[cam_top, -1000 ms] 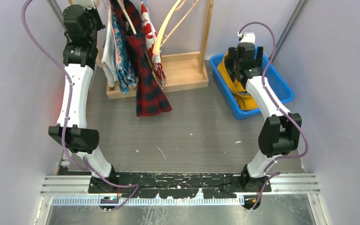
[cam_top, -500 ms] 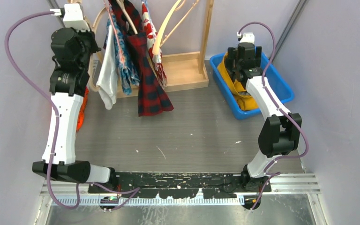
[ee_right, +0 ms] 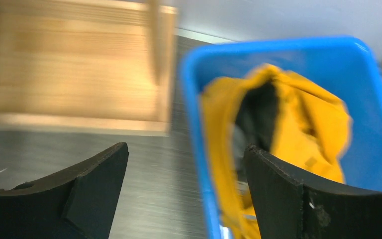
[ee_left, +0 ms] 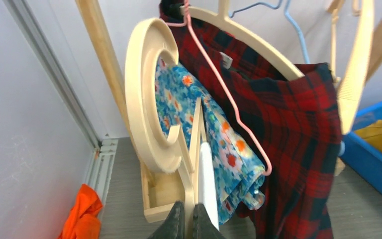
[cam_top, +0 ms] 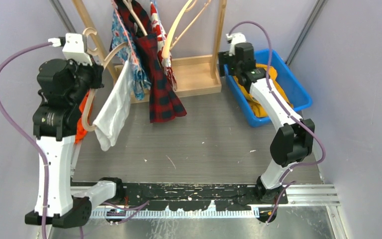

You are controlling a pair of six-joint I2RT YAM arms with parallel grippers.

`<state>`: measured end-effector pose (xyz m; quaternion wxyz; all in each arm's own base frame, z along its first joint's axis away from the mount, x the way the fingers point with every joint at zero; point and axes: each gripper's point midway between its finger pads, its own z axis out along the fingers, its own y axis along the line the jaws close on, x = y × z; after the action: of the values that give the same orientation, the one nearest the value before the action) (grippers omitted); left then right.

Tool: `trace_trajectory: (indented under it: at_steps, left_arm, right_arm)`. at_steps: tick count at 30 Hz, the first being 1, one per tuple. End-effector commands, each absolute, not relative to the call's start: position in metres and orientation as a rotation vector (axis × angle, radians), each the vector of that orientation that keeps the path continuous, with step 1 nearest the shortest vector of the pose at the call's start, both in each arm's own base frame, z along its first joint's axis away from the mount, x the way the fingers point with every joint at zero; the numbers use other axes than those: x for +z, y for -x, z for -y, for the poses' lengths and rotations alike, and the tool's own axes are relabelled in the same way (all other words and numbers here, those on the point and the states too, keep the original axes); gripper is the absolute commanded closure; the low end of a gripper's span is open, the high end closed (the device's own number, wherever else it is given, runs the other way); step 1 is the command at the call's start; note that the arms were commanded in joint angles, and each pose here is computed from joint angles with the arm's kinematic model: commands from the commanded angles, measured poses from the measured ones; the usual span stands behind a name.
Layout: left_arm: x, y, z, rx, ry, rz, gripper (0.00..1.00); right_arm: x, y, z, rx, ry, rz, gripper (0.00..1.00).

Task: Remove the skirt from the hanger
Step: Pick up the hanger from the clothesline.

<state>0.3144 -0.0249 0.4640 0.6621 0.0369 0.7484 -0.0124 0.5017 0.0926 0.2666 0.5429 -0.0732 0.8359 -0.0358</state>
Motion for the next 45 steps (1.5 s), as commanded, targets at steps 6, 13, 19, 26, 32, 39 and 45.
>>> trace_trajectory:
  at_steps: [6,13,19,26,32,39,45]
  left_arm:
    - [0.462,-0.250,0.056,-0.207,-0.238,-1.664,1.00]
    - [0.459,-0.232,0.068,-0.274,-0.300,-1.658,1.00]
    - [0.455,-0.230,0.074,-0.306,-0.331,-1.665,1.00]
    - [0.452,-0.236,0.079,-0.341,-0.321,-1.663,1.00]
    - [0.457,-0.237,0.080,-0.352,-0.318,-1.656,1.00]
    - [0.460,-0.234,0.082,-0.367,-0.313,-1.654,1.00]
    - [0.464,-0.227,0.078,-0.347,-0.305,-1.662,1.00]
  right_arm:
    - [0.318,-0.440,-0.269,0.494,0.591,-1.910,0.08]
    - [0.319,-0.376,-0.349,0.772,0.799,-1.919,0.09]
    - [0.312,-0.343,-0.383,0.923,0.886,-1.951,0.12]
    - [0.312,-0.314,-0.419,1.009,0.966,-1.931,0.14]
    - [0.315,-0.305,-0.436,1.073,0.970,-1.916,0.16]
    - [0.305,-0.299,-0.449,1.089,0.984,-1.925,0.18]
    - [0.289,-0.305,-0.448,1.047,0.995,-1.945,0.19]
